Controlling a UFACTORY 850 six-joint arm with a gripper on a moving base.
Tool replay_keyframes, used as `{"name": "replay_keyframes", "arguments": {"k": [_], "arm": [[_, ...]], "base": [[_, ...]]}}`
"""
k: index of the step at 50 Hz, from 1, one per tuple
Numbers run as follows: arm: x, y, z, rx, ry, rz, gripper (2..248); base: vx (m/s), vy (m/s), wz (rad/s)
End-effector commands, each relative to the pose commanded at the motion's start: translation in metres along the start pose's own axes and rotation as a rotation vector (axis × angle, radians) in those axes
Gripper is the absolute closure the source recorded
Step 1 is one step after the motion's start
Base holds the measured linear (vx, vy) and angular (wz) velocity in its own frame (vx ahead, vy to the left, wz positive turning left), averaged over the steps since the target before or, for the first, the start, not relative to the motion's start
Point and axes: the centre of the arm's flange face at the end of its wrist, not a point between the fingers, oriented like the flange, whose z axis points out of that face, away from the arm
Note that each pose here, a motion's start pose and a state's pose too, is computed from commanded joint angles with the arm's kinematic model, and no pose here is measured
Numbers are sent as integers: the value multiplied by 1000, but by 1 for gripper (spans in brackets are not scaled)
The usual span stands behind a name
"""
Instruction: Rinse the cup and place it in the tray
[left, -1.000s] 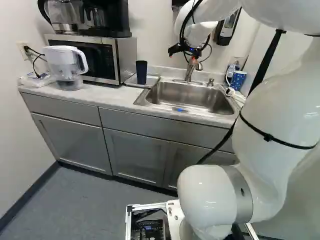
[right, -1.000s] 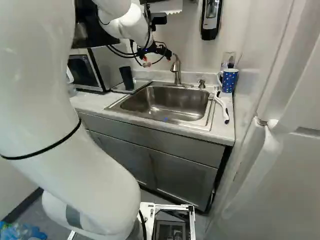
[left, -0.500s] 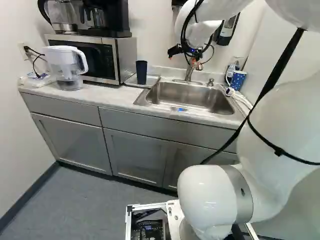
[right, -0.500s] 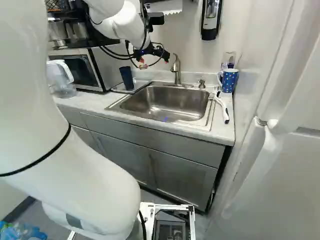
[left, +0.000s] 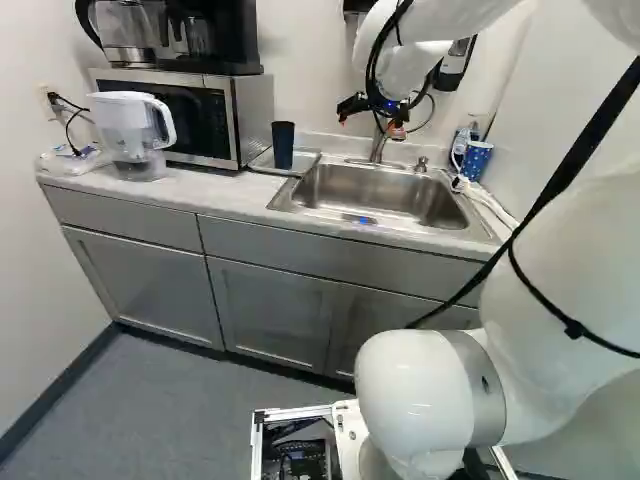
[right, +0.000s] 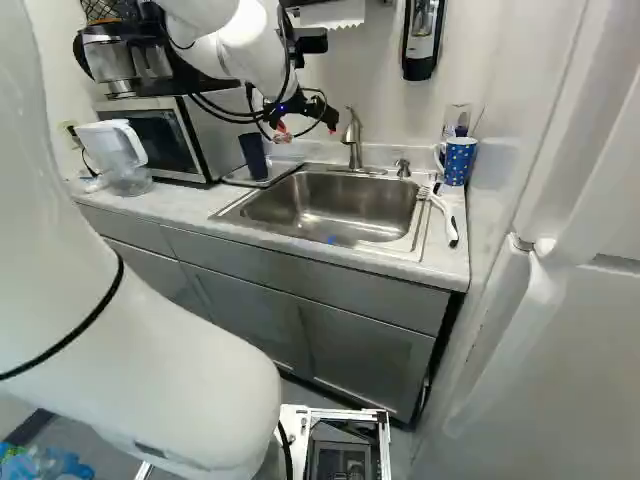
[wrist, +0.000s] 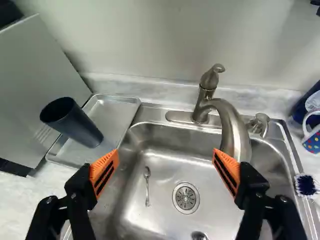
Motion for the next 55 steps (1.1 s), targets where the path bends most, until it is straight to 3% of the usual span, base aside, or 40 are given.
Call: {"name": "replay_keyframes", "arguments": {"k": [55], "arm": [[-26, 49, -20, -84, -154, 71, 3]], "base": [[0, 0, 0]]}}
